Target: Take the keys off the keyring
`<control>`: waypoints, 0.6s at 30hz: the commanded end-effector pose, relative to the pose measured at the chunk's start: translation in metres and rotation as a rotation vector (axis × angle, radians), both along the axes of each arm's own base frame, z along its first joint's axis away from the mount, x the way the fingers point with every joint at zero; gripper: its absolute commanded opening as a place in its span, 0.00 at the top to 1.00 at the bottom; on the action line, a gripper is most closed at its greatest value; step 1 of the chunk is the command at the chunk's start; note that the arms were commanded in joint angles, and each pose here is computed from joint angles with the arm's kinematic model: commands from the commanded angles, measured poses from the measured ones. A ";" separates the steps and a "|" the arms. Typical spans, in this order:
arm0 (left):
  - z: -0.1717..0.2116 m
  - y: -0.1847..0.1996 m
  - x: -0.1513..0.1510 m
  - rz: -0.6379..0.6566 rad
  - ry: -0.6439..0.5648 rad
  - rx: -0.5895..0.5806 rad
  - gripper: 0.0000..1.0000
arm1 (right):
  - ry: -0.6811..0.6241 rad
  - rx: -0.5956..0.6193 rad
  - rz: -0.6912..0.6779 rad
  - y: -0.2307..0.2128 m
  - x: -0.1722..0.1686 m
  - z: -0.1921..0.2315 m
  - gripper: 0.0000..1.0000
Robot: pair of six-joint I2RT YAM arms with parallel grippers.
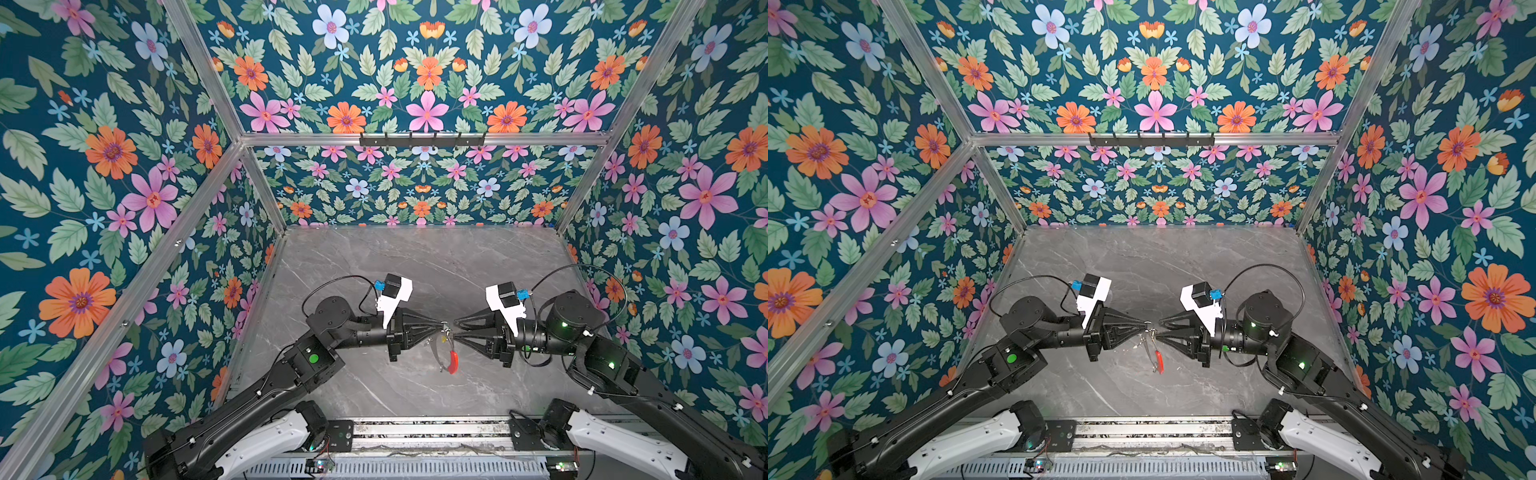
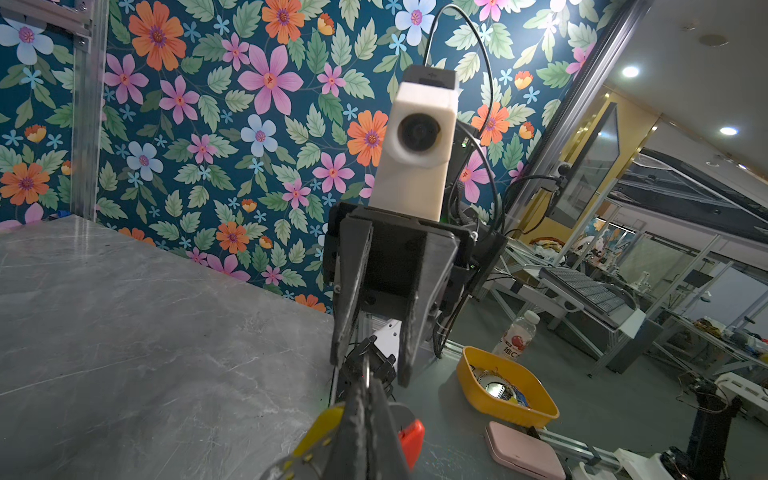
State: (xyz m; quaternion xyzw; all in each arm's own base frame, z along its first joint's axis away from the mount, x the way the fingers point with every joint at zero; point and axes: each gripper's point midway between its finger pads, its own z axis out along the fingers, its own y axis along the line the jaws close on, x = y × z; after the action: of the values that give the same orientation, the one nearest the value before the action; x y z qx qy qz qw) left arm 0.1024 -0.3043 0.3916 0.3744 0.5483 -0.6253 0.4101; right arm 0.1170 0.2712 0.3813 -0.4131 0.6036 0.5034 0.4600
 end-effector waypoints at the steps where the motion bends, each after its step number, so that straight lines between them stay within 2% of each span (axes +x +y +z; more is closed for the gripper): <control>1: 0.012 0.001 -0.004 -0.013 -0.037 -0.037 1.00 | -0.013 0.004 0.023 0.003 -0.002 0.002 0.70; 18: 0.014 0.003 -0.001 0.013 -0.039 -0.045 1.00 | -0.001 -0.005 0.047 0.006 -0.004 0.000 0.91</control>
State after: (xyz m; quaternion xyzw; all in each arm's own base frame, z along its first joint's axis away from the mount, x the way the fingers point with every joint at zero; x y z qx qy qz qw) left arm 0.1032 -0.3027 0.3965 0.3709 0.5459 -0.6247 0.4174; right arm 0.1158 0.2767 0.3759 -0.4216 0.6054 0.5092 0.4433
